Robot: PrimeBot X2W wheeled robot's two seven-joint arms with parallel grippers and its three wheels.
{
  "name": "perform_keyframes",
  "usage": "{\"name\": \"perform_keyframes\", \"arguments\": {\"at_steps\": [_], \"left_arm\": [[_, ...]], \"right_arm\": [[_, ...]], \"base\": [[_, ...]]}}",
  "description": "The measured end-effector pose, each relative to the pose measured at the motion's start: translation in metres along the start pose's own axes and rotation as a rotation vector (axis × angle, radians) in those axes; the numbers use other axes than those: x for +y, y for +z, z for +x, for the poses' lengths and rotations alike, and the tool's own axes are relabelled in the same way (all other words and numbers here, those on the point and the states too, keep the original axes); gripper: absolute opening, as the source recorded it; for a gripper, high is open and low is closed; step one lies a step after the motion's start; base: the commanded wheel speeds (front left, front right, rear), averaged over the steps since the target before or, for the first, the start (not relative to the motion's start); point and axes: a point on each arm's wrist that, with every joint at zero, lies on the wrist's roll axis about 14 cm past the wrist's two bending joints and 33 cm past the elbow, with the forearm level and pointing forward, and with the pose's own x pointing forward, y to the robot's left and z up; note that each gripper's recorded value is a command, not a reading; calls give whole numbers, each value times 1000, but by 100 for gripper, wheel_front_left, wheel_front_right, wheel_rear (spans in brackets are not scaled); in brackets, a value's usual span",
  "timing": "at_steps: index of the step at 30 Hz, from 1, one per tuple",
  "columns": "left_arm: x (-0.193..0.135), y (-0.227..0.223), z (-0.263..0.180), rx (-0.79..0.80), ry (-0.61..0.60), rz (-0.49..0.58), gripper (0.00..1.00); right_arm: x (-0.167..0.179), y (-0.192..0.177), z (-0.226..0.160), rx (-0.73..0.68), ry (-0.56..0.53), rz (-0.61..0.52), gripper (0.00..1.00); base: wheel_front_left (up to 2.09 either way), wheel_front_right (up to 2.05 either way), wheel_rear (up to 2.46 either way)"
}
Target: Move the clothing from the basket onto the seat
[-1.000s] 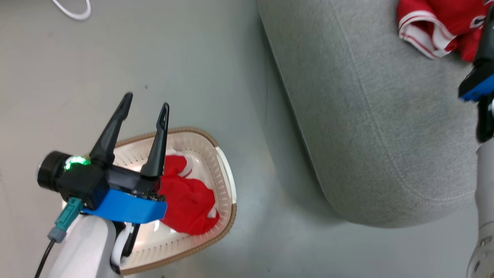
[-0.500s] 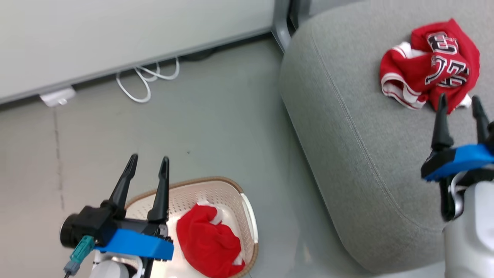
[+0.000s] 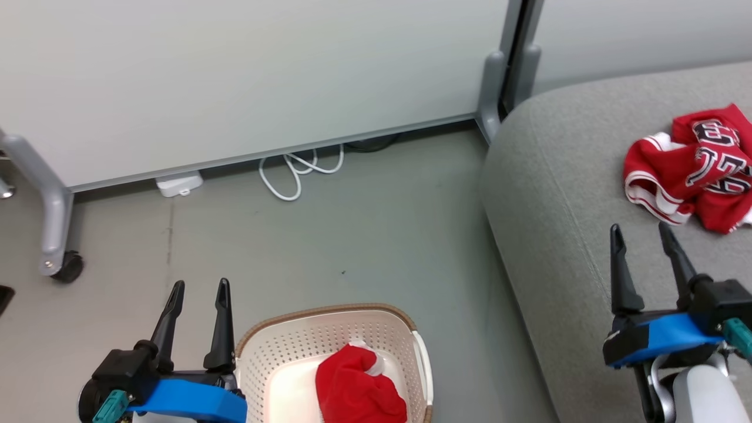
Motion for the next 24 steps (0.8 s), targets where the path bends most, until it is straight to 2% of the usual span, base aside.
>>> {"name": "perform_keyframes", "arguments": {"at_steps": [17, 24], "left_arm": [[46, 11, -41, -26, 163, 16, 100], [50, 10, -43, -23, 178, 17, 100]], "right_arm": [[76, -2, -25, 20, 221, 59, 100], [88, -5, -27, 38, 257, 60, 100]], "base": [[0, 0, 0], [0, 0, 0]]}}
